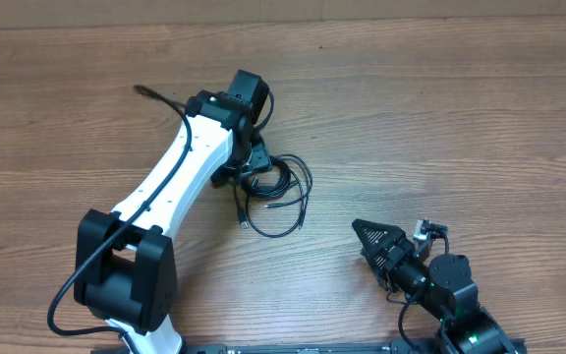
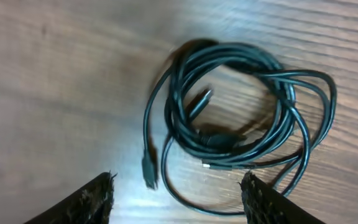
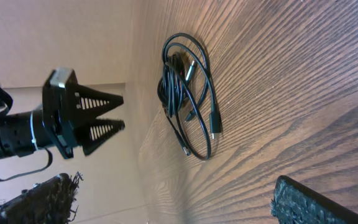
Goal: Untangle cables
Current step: 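Lift the coil with the left gripper while rotating the right gripper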
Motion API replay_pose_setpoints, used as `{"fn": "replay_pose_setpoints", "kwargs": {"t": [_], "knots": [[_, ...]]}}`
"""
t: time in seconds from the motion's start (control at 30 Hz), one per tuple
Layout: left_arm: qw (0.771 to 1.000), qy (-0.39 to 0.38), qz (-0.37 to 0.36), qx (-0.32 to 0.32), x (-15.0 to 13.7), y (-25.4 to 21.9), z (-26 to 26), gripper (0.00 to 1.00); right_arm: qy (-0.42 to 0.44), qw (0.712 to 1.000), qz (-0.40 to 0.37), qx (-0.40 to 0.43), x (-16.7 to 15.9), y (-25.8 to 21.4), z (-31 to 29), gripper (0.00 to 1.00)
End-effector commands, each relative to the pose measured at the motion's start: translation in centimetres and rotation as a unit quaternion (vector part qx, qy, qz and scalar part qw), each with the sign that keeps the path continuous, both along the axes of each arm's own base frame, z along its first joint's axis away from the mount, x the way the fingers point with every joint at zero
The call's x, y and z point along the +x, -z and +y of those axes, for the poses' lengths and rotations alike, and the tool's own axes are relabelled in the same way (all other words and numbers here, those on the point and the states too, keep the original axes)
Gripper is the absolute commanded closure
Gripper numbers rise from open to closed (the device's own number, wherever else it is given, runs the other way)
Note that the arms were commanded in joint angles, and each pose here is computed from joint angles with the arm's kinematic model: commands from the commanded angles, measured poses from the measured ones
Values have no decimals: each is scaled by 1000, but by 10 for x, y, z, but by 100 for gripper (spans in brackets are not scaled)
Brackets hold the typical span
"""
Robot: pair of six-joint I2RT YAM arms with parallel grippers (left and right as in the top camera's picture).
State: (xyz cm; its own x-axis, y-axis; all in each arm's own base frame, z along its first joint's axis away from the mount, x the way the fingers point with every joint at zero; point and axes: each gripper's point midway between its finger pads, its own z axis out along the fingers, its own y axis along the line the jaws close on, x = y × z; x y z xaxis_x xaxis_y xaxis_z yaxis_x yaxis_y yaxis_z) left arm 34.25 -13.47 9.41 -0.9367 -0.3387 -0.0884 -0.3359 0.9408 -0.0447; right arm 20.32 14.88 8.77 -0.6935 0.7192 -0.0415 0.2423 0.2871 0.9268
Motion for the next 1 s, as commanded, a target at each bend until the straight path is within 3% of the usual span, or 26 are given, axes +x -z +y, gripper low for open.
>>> {"fn": "replay_pose_setpoints", "kwargs": {"t": [0.0,0.23,0.4,0.73,0.9,0.97], "knots": [[989,-133,30,-55,-12,1,-16,35,-4,1000,1,-3,-2,4,1,0],[957,-278,52,-61,-28,47,-14,34,-13,1000,-15,-21,-1,4,1,0],[958,-275,19,-81,-16,62,-18,35,-13,1000,-16,-22,-1,4,0,0],[957,-274,-22,-92,-1,69,-18,46,-14,999,0,-30,-3,12,0,0],[959,-270,-16,-87,-4,70,-17,73,-18,999,22,-38,-5,23,0,0],[965,-247,-17,-86,-4,70,-18,94,-24,999,26,-38,-7,24,2,0]]}}
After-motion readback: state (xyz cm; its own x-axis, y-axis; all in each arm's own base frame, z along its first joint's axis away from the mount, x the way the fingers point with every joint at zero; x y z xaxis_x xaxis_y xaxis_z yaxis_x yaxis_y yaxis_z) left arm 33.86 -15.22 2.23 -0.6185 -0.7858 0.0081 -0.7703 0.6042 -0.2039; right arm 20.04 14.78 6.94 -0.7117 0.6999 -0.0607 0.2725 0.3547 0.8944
